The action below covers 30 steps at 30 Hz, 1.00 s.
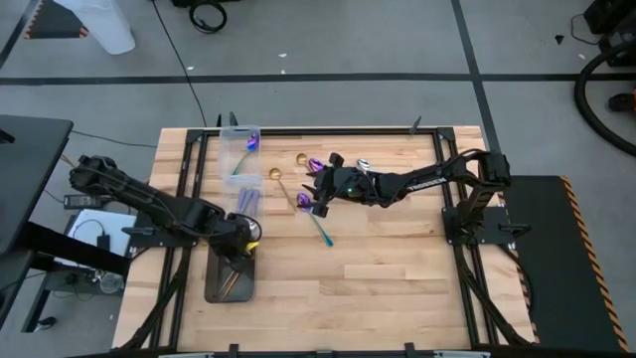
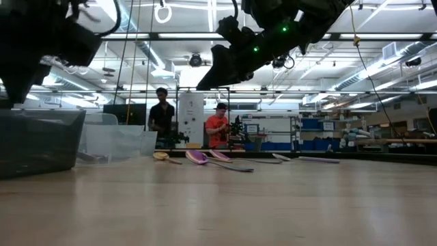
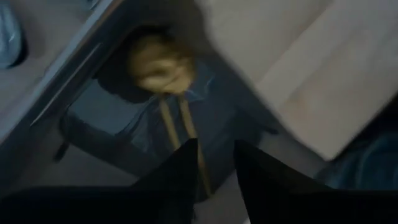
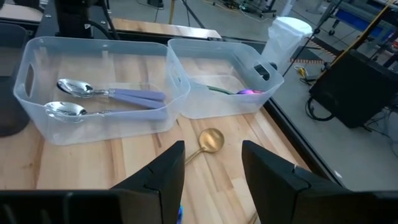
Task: Sort silverware by color (type)
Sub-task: Put the gold spoon into the black bin
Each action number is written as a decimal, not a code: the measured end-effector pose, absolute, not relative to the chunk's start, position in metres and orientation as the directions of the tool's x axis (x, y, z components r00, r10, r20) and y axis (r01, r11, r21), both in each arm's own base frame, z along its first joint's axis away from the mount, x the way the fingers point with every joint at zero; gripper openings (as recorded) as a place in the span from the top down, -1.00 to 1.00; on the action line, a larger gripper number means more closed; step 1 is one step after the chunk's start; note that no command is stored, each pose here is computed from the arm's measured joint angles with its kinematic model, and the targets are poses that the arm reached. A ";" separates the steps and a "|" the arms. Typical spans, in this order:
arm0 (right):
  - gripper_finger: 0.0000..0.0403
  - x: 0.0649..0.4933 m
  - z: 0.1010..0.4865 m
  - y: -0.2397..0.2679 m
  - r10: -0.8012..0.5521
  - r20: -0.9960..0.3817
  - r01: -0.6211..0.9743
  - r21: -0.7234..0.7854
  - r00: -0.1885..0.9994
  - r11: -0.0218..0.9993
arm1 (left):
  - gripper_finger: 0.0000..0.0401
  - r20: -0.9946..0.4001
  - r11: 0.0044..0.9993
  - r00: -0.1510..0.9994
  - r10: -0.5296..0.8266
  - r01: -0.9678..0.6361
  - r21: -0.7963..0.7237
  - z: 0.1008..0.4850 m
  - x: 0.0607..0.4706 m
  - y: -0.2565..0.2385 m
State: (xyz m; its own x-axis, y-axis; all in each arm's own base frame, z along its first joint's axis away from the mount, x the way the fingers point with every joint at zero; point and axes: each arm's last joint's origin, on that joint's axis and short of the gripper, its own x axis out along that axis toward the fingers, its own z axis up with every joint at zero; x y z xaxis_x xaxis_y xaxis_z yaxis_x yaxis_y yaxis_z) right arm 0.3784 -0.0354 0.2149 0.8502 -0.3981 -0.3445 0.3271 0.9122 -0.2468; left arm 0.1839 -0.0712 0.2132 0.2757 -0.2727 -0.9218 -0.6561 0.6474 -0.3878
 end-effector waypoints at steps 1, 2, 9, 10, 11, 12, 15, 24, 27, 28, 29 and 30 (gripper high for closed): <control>0.16 0.378 0.215 -0.035 -0.392 -0.344 0.322 -0.242 0.853 0.915 | 0.42 -0.916 0.649 0.289 -0.277 -0.647 -0.400 0.218 0.186 -0.072; 0.16 0.379 0.215 -0.035 -0.389 -0.343 0.321 -0.241 0.855 0.916 | 0.42 -0.911 0.657 0.302 -0.281 -0.631 -0.412 0.222 0.188 -0.072; 0.16 0.379 0.215 -0.035 -0.389 -0.343 0.320 -0.240 0.855 0.916 | 0.41 -0.866 0.698 0.455 -0.208 -0.551 -0.457 0.259 0.204 -0.066; 0.16 0.379 0.215 -0.035 -0.389 -0.344 0.321 -0.237 0.855 0.917 | 0.41 -0.862 0.702 0.468 -0.193 -0.548 -0.455 0.261 0.205 -0.064; 0.16 0.379 0.215 -0.035 -0.387 -0.344 0.321 -0.234 0.855 0.918 | 0.41 -0.861 0.706 0.475 -0.181 -0.547 -0.450 0.262 0.206 -0.062; 0.16 0.379 0.215 -0.034 -0.386 -0.344 0.322 -0.229 0.856 0.919 | 0.41 -0.861 0.710 0.479 -0.168 -0.548 -0.443 0.262 0.207 -0.060; 0.16 0.379 0.213 -0.033 -0.381 -0.348 0.324 -0.212 0.857 0.922 | 0.41 -0.862 0.722 0.492 -0.122 -0.552 -0.417 0.262 0.209 -0.052; 0.16 0.386 0.184 -0.034 -0.423 -0.411 0.377 -0.192 0.808 0.906 | 0.41 -0.859 0.779 0.510 -0.045 -0.521 -0.350 0.262 0.213 -0.035; 0.16 0.388 0.171 -0.039 -0.452 -0.439 0.404 -0.203 0.777 0.892 | 0.41 -0.859 0.795 0.510 -0.036 -0.506 -0.334 0.262 0.213 -0.032; 0.16 0.388 0.166 -0.042 -0.462 -0.455 0.416 -0.203 0.761 0.886 | 0.41 -0.859 0.799 0.510 -0.035 -0.502 -0.331 0.262 0.213 -0.031; 0.16 0.388 0.160 -0.045 -0.473 -0.468 0.431 -0.201 0.746 0.879 | 0.41 -0.859 0.802 0.511 -0.033 -0.499 -0.328 0.262 0.214 -0.030; 0.16 0.388 0.154 -0.048 -0.480 -0.488 0.445 -0.193 0.729 0.874 | 0.41 -0.859 0.809 0.510 -0.033 -0.492 -0.323 0.262 0.213 -0.030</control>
